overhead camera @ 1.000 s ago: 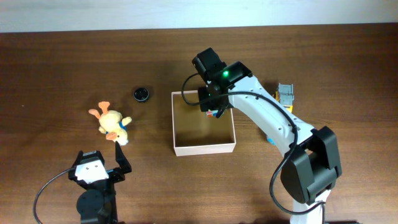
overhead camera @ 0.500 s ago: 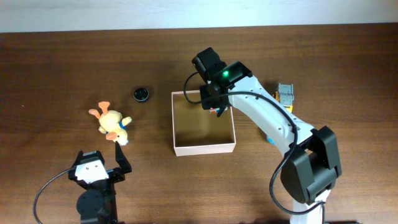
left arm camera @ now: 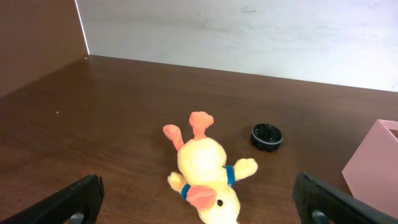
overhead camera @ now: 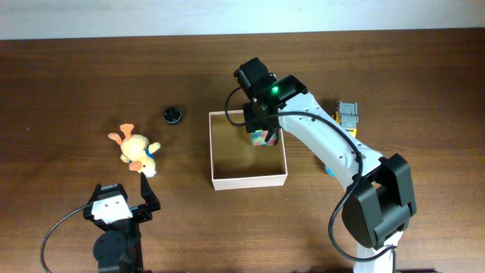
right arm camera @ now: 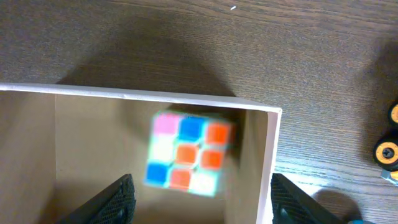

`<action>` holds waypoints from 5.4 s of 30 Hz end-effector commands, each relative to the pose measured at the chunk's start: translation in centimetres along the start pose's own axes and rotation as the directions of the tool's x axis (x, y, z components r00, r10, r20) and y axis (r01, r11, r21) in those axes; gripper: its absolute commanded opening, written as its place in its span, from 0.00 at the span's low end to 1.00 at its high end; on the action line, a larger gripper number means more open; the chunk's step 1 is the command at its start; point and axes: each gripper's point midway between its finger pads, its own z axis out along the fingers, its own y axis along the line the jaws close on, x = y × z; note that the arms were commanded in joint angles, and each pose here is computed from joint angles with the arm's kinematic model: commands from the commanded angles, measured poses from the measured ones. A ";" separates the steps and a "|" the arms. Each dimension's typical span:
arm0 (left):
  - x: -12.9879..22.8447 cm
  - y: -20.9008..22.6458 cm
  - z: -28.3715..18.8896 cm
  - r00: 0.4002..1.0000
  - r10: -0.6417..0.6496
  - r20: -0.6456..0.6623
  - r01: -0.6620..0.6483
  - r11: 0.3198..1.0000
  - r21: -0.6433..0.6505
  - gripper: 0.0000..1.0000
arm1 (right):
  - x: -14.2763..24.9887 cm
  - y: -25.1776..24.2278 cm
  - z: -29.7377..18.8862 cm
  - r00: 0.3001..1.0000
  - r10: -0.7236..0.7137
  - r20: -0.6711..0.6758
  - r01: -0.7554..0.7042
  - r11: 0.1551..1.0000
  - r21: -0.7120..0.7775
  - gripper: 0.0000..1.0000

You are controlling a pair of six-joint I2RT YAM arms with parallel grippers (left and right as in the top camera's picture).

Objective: Pack container
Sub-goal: 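Lower the cube into the box and open the right gripper, then raise the right gripper and move it over the yellow truck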

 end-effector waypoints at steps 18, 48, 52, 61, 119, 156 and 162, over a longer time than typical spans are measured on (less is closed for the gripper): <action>0.2 -0.3 0.0 1.000 0.016 0.000 -0.016 1.000 0.014 0.99 | 1.1 4.5 -0.4 0.973 -0.232 0.007 0.230 0.961 -0.154 0.73; 0.2 -0.3 0.0 1.000 0.016 0.000 -0.016 1.000 0.014 0.99 | 4.3 6.0 5.0 0.973 -0.230 0.021 0.230 0.953 -0.197 0.30; 0.2 -0.3 0.0 1.000 0.016 0.000 -0.016 1.000 0.014 0.99 | 4.1 6.2 5.0 0.977 -0.211 0.030 0.213 0.956 -0.202 0.29; 0.2 -0.3 0.0 1.000 0.016 0.000 -0.016 1.000 0.014 0.99 | 3.7 6.8 4.9 0.977 -0.208 0.047 0.213 0.951 -0.226 0.29; 0.2 -0.3 0.0 1.000 0.016 0.000 -0.016 1.000 0.014 0.99 | 1.6 3.6 8.4 0.977 -0.187 0.102 0.191 0.981 -0.025 0.30; 0.2 -0.3 0.0 1.000 0.016 0.000 -0.016 1.000 0.014 0.99 | -6.6 8.8 -3.8 0.930 -0.222 0.293 0.287 0.936 -0.201 0.99; 0.2 -0.3 0.0 1.000 0.016 0.000 -0.016 1.000 0.014 0.99 | -8.6 5.9 -5.3 0.921 -0.214 0.326 0.249 0.966 -0.069 0.99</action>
